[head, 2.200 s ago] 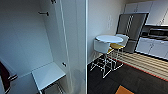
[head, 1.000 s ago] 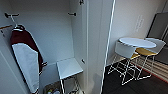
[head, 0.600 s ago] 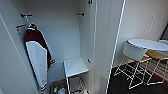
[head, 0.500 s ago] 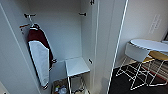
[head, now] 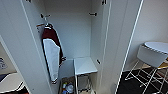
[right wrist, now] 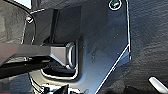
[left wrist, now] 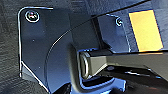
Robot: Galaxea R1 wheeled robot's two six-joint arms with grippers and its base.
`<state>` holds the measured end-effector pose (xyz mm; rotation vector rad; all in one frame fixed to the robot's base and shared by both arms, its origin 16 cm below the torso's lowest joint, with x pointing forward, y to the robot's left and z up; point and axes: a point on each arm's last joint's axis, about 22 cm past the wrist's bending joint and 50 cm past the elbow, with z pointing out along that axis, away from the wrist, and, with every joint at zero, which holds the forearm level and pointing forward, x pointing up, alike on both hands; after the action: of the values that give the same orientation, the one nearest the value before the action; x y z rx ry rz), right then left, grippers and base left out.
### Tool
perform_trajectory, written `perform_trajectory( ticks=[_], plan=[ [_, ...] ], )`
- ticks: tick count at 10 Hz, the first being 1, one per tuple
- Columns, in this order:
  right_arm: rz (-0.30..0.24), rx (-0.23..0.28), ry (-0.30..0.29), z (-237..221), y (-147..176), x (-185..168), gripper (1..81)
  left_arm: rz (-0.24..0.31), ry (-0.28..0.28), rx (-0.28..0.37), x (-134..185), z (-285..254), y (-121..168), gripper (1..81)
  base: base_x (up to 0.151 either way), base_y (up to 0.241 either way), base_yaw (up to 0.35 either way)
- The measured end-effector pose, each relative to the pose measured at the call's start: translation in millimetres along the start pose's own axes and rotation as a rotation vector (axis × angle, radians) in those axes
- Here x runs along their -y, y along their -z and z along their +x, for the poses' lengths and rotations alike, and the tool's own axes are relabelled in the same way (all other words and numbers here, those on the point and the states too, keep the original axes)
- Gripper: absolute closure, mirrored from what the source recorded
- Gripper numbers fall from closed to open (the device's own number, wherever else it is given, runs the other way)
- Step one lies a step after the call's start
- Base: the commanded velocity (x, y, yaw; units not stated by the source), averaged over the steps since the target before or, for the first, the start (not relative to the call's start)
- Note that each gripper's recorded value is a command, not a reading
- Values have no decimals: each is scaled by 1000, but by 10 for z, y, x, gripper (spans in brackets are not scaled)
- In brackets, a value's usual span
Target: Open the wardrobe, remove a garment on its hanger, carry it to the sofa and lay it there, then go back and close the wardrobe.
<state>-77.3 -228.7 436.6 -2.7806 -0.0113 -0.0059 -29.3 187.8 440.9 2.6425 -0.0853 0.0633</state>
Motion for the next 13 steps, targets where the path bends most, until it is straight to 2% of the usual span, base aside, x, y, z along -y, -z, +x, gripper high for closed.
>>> perform_trajectory(
  ticks=[7, 13],
  plan=[
    [-3, 5, -1, -40, -6, 3, 10, -3, 0, -2, -21, 14, -10, 10, 0, 0, 202],
    [-10, 6, 0, -48, -26, 7, 10, -3, 0, -1, -21, 5, -10, 10, 0, 0, 16]
  ],
)
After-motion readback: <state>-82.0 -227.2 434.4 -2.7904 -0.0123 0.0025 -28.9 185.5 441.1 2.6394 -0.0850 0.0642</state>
